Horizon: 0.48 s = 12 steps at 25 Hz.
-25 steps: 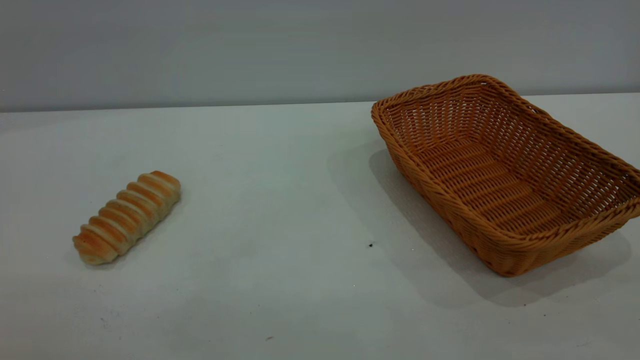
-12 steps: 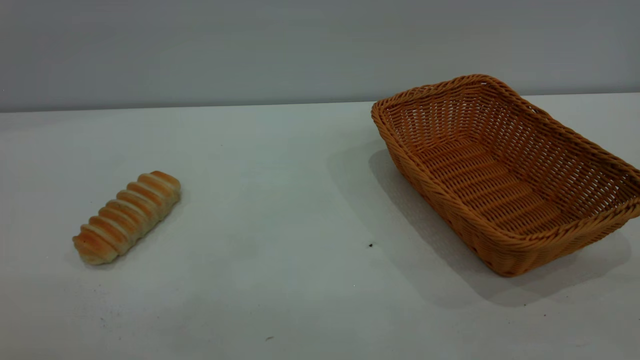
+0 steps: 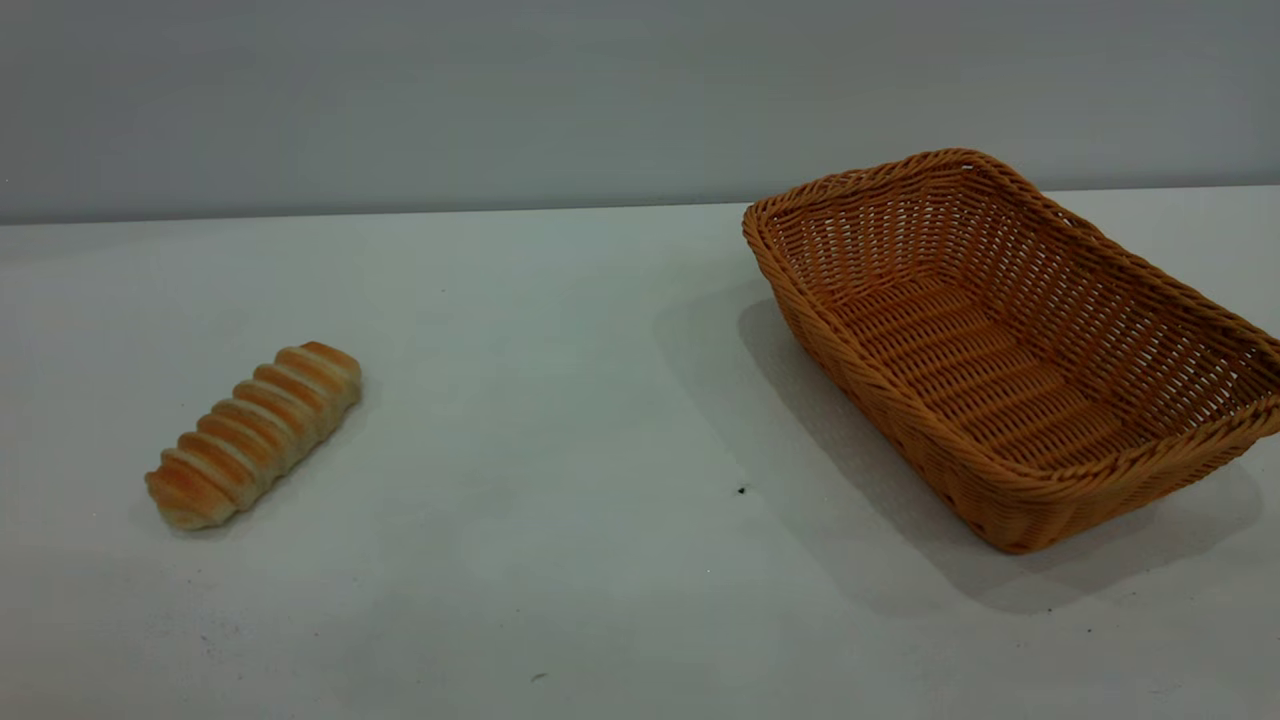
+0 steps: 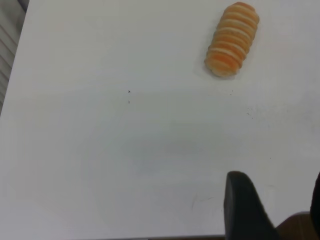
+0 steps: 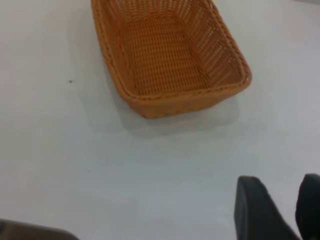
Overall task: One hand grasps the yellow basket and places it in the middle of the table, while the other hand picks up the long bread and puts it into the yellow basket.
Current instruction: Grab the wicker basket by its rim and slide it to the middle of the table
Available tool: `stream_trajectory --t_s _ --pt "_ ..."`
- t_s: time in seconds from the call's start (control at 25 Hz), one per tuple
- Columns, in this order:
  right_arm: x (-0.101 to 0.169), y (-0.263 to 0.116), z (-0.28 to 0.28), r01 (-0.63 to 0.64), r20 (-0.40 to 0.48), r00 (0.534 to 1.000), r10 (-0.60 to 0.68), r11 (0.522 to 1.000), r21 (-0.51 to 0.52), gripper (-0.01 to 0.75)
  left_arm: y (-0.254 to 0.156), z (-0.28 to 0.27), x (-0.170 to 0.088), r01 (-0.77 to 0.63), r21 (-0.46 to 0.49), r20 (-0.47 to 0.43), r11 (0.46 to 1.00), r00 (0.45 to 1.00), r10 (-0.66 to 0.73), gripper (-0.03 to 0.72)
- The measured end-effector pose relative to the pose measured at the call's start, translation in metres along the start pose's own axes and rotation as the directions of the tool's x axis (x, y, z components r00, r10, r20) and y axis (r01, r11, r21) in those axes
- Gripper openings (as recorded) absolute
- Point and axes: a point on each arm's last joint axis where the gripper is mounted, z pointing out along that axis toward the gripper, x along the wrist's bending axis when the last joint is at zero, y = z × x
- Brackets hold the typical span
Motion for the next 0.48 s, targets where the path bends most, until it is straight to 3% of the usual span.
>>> stream_trajectory --t_s 0.48 --pt "0.0033 0.0028 -0.0003 -0.026 -0.042 0.999 0.024 0.999 -0.031 0.241 0.0001 0.0001 -0.0013 0.004 -0.002 0.035 1.000 0.999 -0.004 0.383"
